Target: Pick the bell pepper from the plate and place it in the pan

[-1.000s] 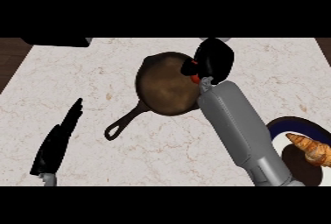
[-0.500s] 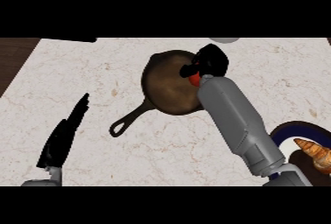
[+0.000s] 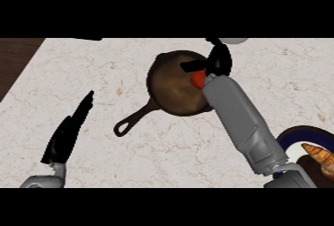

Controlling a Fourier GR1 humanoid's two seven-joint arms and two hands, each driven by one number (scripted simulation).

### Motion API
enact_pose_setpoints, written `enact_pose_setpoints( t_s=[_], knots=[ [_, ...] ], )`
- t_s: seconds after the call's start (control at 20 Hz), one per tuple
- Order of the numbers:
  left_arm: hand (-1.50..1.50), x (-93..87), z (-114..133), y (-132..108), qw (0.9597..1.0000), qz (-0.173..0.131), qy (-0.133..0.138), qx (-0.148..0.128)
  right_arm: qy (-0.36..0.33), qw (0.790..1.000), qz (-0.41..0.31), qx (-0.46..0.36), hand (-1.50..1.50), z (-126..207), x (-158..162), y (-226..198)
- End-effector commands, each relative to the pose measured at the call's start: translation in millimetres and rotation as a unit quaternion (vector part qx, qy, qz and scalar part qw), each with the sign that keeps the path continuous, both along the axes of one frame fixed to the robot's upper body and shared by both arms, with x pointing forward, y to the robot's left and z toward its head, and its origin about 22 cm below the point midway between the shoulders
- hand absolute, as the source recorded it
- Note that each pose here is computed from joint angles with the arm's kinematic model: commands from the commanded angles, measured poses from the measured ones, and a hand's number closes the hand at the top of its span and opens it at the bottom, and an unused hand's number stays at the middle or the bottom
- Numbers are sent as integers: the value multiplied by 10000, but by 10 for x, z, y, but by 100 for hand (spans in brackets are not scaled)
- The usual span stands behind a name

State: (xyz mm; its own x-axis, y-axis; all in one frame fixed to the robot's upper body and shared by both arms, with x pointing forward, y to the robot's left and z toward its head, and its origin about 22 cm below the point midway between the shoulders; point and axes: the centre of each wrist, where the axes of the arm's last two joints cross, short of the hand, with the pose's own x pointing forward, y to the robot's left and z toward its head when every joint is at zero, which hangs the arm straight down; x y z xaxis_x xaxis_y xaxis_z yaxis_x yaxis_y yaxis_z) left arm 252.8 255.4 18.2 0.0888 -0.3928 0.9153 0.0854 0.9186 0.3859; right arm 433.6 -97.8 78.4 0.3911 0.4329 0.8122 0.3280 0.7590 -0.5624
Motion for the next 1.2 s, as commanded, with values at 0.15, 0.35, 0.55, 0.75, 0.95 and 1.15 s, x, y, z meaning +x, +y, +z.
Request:
enact_pose_setpoints(
  t_s=[0.15,0.35,0.55,0.75,0.95,1.15],
  knots=[
    [0,-89,1,44,9999,125,-27,-106,-1255,9860,-1064,289,-150,-30,25,-79],
    [0,-30,50,145,9998,182,30,-10,-1675,9696,-1684,587,-150,-26,31,-168],
    [0,-241,-121,212,9988,433,246,-18,-1738,9604,-2072,669,-150,-216,-53,-331],
    [0,-165,-27,234,9980,611,186,-29,-1964,9593,-1950,555,-150,-565,-365,-491],
    [0,-422,-82,232,9974,690,208,-47,-2028,9635,-1707,378,-150,-685,-629,-648],
    [0,-361,-126,323,9964,824,186,19,-2068,9610,-1822,245,-150,-769,-1031,-1084]
  ],
)
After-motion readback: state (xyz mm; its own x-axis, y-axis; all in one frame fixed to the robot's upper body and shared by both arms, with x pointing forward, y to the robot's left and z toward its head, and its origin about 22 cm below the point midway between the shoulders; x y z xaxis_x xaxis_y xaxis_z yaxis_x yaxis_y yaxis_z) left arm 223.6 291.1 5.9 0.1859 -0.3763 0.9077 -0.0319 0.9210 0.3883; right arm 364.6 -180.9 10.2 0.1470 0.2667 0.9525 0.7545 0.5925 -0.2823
